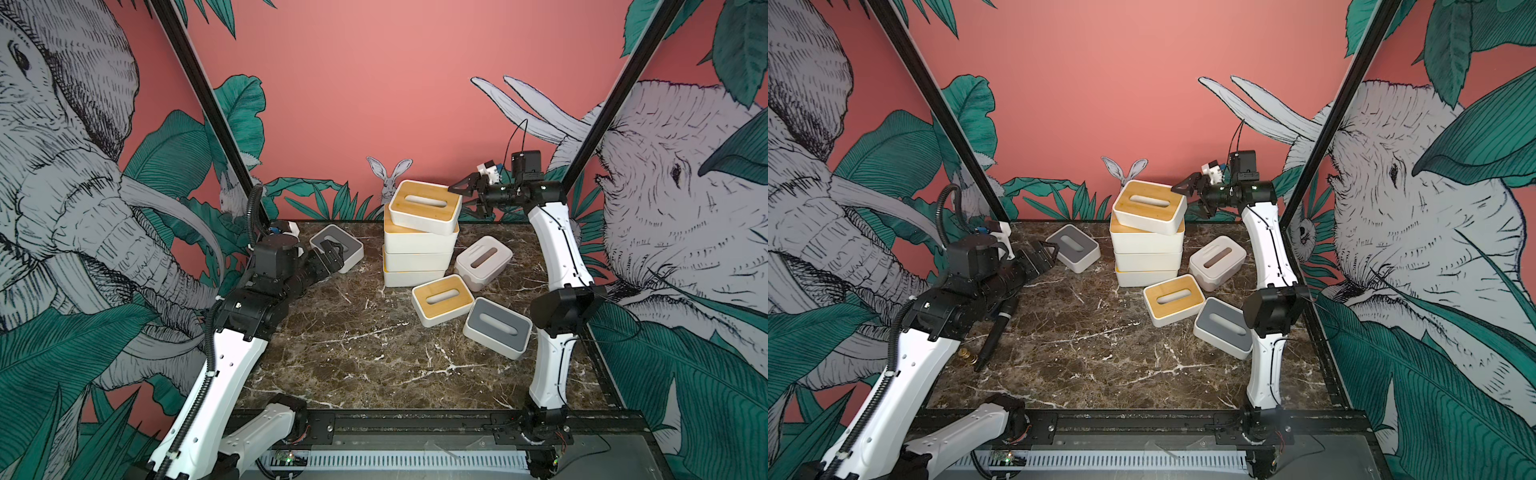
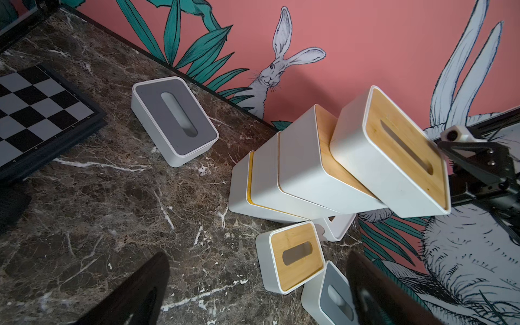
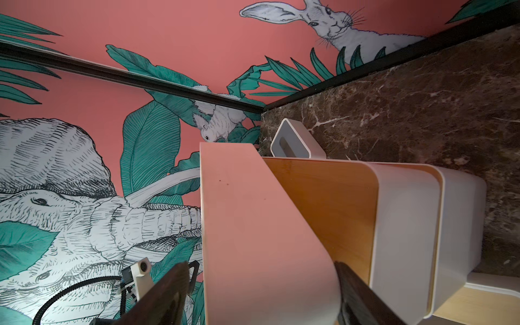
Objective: Stack the tissue boxes
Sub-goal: Place the tissue box at the tissue box.
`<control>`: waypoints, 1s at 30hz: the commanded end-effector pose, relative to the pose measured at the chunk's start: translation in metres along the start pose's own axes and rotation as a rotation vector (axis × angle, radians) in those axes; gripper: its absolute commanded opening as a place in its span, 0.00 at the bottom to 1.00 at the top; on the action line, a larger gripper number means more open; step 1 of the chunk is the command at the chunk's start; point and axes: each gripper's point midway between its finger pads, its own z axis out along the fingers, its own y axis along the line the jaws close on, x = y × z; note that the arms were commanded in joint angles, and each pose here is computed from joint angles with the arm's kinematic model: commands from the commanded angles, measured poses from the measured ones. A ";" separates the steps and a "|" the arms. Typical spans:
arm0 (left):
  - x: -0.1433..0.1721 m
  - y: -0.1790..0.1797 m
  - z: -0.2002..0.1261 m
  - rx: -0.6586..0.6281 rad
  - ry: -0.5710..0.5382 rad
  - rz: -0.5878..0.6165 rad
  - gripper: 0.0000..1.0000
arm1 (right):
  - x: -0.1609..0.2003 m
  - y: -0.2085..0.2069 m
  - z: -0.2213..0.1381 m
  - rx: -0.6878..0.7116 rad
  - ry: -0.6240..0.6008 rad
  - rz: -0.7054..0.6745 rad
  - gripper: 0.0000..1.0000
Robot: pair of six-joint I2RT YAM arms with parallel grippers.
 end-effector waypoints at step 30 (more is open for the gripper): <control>-0.055 -0.150 0.140 0.445 0.121 0.132 0.99 | 0.038 0.024 -0.048 0.174 -0.145 -0.142 0.99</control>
